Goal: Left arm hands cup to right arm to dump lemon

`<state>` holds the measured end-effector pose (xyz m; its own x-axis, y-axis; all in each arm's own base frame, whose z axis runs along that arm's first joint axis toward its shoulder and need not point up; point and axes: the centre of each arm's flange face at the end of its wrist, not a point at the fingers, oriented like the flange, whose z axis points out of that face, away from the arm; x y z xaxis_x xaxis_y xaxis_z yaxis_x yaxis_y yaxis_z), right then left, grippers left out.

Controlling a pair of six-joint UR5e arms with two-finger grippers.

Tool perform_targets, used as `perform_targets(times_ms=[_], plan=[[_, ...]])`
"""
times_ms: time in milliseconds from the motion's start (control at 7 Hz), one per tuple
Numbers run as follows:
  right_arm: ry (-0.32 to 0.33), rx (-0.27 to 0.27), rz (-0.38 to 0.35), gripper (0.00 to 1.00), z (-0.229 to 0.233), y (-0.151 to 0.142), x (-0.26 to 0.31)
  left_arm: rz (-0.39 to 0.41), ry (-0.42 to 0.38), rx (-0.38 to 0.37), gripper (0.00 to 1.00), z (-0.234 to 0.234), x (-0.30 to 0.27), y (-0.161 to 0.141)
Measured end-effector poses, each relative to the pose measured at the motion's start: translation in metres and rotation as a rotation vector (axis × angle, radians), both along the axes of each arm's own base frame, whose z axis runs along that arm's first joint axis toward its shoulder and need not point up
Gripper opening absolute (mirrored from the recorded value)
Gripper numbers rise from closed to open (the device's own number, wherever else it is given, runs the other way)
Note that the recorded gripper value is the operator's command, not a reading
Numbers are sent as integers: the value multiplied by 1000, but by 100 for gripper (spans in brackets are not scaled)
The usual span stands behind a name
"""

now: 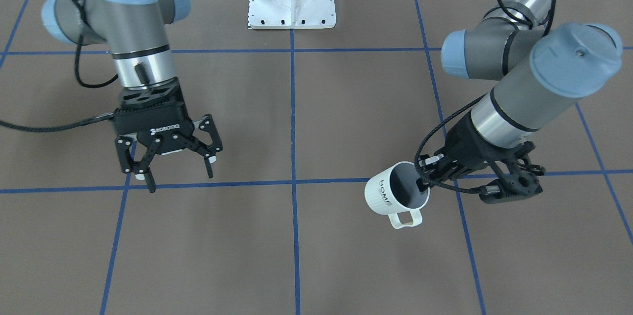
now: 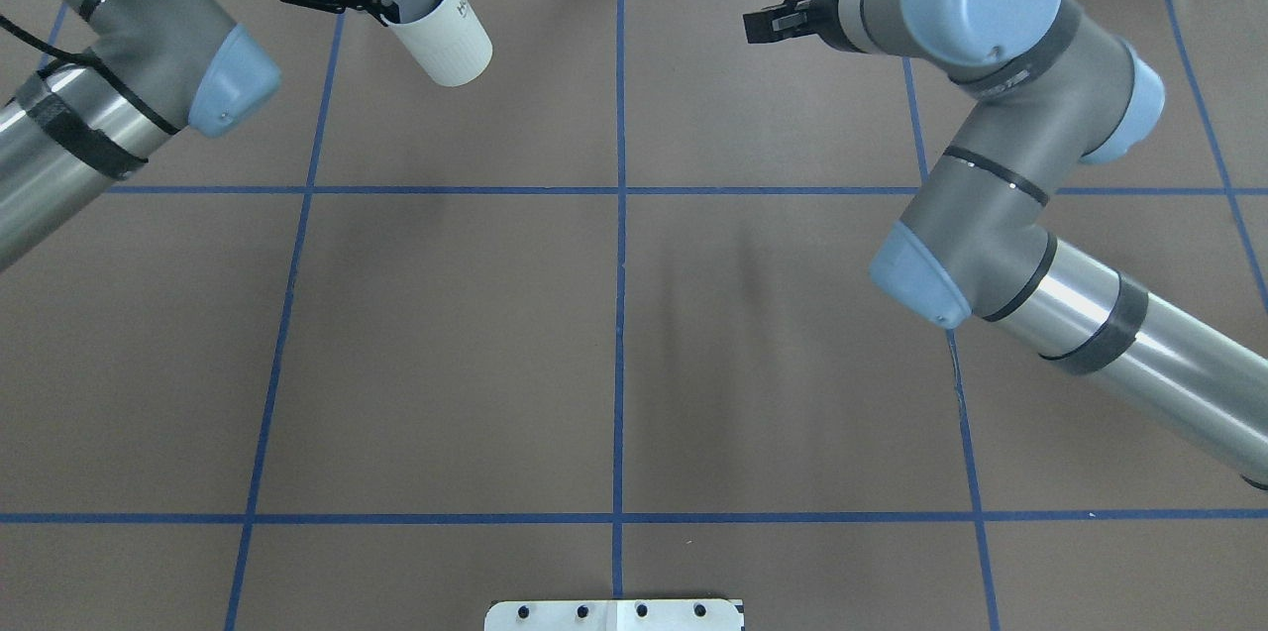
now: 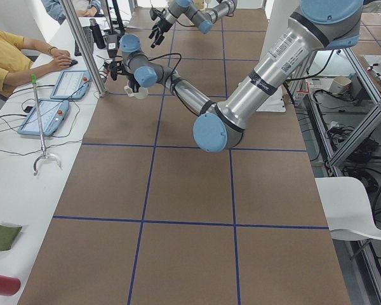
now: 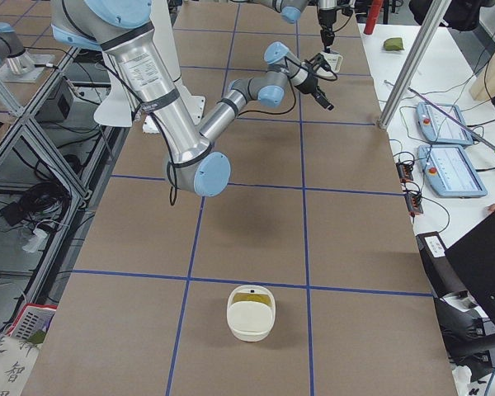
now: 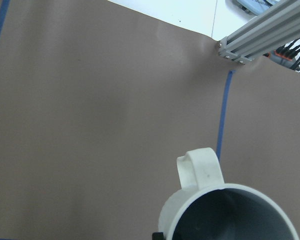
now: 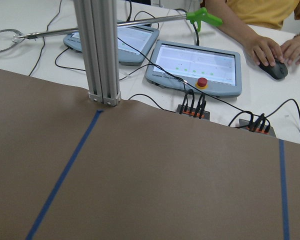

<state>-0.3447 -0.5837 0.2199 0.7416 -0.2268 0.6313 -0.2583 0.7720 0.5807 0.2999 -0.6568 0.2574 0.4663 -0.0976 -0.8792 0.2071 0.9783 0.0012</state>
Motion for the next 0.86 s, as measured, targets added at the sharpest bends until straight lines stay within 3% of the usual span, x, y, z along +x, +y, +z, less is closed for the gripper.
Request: perform_targets(times_ms=[429,857], plan=[[-25,-214,-116,100,41,-39,109,80,-109,102,0,115,-60,37],[-3,-302,-171,100,130,-38,212,197,-222,161,0,233,-109,92]])
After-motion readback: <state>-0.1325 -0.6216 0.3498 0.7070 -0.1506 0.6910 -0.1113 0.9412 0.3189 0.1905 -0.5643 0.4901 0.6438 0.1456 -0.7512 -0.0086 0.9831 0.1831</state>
